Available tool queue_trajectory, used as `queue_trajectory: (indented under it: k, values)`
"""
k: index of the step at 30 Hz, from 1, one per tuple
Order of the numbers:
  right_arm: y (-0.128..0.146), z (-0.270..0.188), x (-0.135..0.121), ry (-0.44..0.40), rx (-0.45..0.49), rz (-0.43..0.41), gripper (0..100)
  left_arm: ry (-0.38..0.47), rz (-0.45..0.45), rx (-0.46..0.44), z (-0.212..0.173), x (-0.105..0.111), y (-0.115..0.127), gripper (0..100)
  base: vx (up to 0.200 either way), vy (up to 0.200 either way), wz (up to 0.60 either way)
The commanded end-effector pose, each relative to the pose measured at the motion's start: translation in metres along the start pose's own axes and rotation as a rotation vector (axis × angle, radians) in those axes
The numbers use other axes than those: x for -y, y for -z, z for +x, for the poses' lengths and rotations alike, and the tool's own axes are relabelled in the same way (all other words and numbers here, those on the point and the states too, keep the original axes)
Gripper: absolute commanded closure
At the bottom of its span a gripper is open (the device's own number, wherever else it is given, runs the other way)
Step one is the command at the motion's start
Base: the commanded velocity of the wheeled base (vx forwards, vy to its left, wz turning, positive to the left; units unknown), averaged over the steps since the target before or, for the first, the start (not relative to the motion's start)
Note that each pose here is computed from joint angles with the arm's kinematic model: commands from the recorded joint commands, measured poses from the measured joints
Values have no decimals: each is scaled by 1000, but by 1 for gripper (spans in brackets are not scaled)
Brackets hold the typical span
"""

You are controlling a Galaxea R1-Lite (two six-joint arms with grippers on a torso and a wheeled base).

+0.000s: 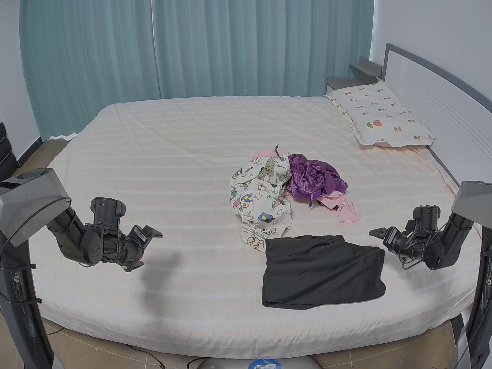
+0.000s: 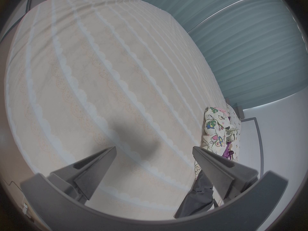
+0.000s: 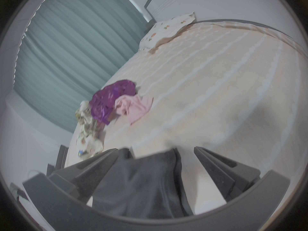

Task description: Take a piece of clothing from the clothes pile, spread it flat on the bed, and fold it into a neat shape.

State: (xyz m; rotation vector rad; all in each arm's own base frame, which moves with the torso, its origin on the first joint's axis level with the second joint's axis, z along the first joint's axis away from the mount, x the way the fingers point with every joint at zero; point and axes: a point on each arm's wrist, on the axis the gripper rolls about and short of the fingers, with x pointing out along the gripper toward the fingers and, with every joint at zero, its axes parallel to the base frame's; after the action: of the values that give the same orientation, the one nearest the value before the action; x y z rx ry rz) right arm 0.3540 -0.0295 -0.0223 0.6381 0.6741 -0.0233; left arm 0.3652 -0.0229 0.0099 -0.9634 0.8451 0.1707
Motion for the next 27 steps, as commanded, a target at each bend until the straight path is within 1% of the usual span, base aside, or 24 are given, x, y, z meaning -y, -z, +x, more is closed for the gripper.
queue_trajectory:
  k: [1,2,3,4,7,10,12,16,17,20,27]
  values:
    - [26,-38,18,-5,-115,-69,0,0,-1,0,0,0,0,0,0,0,0]
    - [38,-47,28,-1,-147,-103,0,1,0,0,0,0,0,0,0,0,0]
    - [45,-52,31,-5,-167,-114,0,1,0,0,0,0,0,0,0,0,0]
    - [46,-53,32,-8,-172,-119,0,1,0,0,0,0,0,0,0,0,0]
    - [64,-53,38,-24,-200,-159,0,1,0,0,0,0,0,0,0,0,0]
    - [70,-48,38,-28,-196,-181,0,1,-2,0,0,0,0,0,0,0,0]
    - [78,-44,38,-10,-192,-203,0,1,-2,0,0,0,0,0,0,0,0]
    - [81,-42,36,2,-191,-215,0,2,-2,1,0,0,0,0,0,0,0]
    - [81,-42,36,1,-190,-216,100,2,-2,1,0,0,0,0,0,0,0]
    - [85,-44,33,-3,-204,-220,100,1,-2,0,0,0,0,0,0,0,0]
    - [84,-51,32,1,-202,-219,100,1,-2,0,0,0,0,0,0,0,0]
